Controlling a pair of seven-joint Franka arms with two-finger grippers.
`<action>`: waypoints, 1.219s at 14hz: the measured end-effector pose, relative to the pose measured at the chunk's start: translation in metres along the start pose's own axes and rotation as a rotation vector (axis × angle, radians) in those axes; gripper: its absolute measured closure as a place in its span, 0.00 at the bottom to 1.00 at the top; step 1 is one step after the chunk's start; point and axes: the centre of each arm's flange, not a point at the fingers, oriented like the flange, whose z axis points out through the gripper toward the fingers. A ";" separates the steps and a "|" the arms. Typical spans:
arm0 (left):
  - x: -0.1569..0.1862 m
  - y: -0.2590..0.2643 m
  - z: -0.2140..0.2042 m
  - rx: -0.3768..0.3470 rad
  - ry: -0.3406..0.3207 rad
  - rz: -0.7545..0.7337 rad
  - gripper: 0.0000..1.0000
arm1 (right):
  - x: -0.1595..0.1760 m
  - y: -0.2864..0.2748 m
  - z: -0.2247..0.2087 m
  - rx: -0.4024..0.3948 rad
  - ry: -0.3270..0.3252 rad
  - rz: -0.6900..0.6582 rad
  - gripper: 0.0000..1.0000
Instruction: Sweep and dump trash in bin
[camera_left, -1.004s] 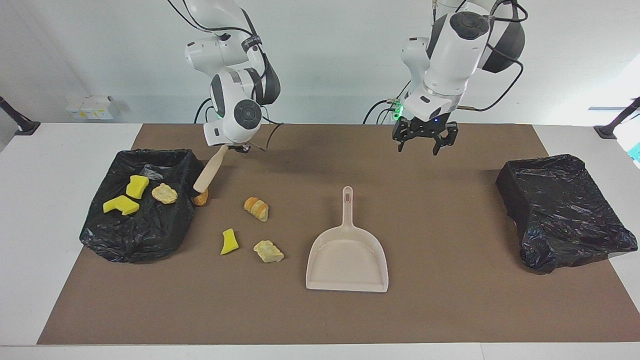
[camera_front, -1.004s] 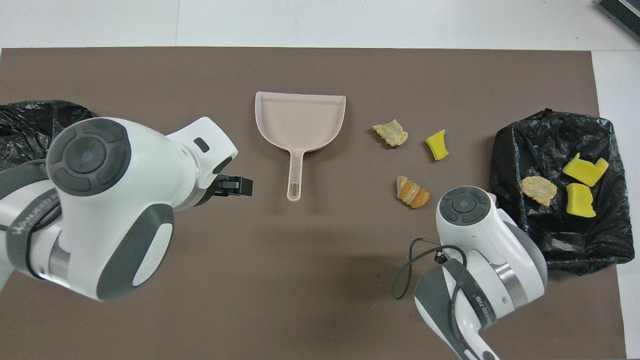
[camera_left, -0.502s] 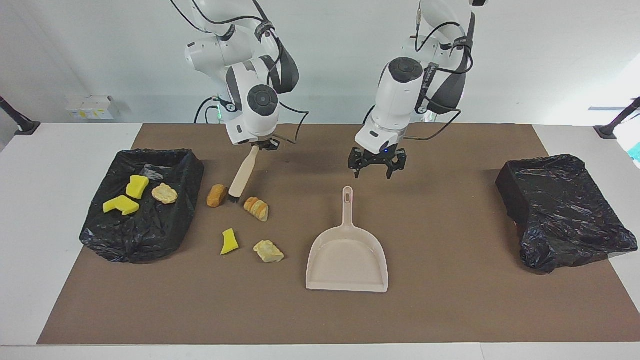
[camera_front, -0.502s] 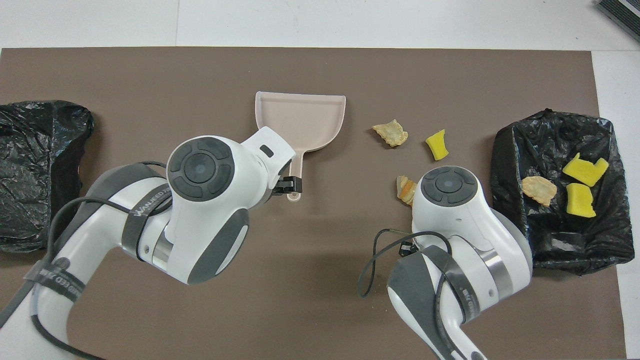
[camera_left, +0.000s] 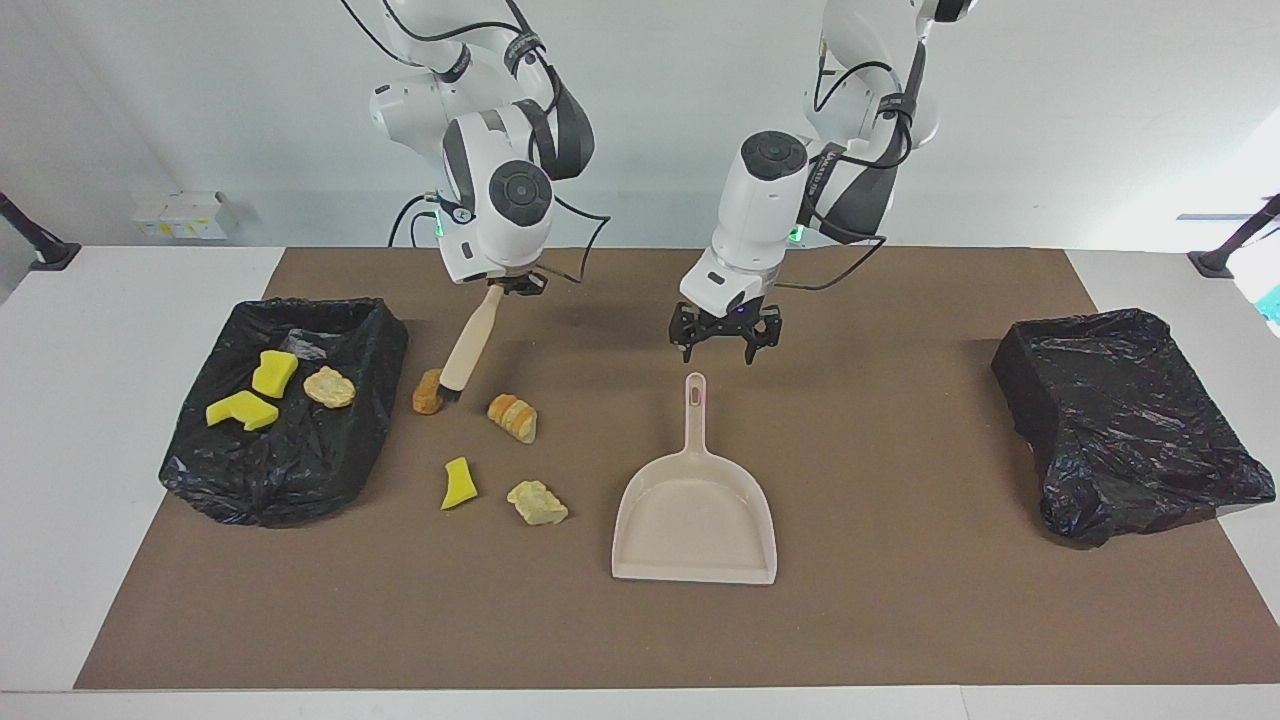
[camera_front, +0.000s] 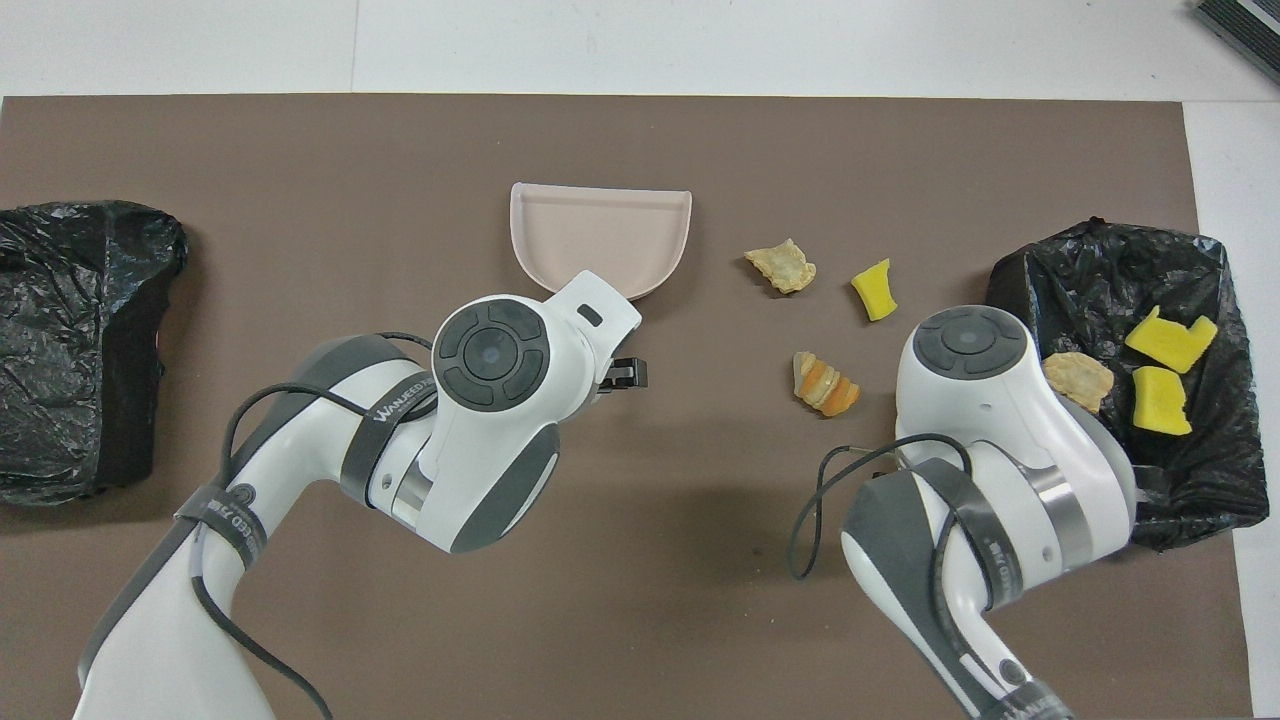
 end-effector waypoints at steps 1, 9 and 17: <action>-0.003 0.005 0.004 -0.001 -0.001 0.002 0.00 | 0.007 0.010 0.008 0.004 -0.004 -0.002 0.74; -0.001 0.013 0.034 -0.014 0.010 0.000 0.00 | 0.023 0.040 0.032 0.084 0.036 -0.112 0.74; 0.006 0.005 0.034 -0.006 0.024 0.129 0.67 | -0.002 -0.010 0.003 0.206 0.088 -0.242 0.74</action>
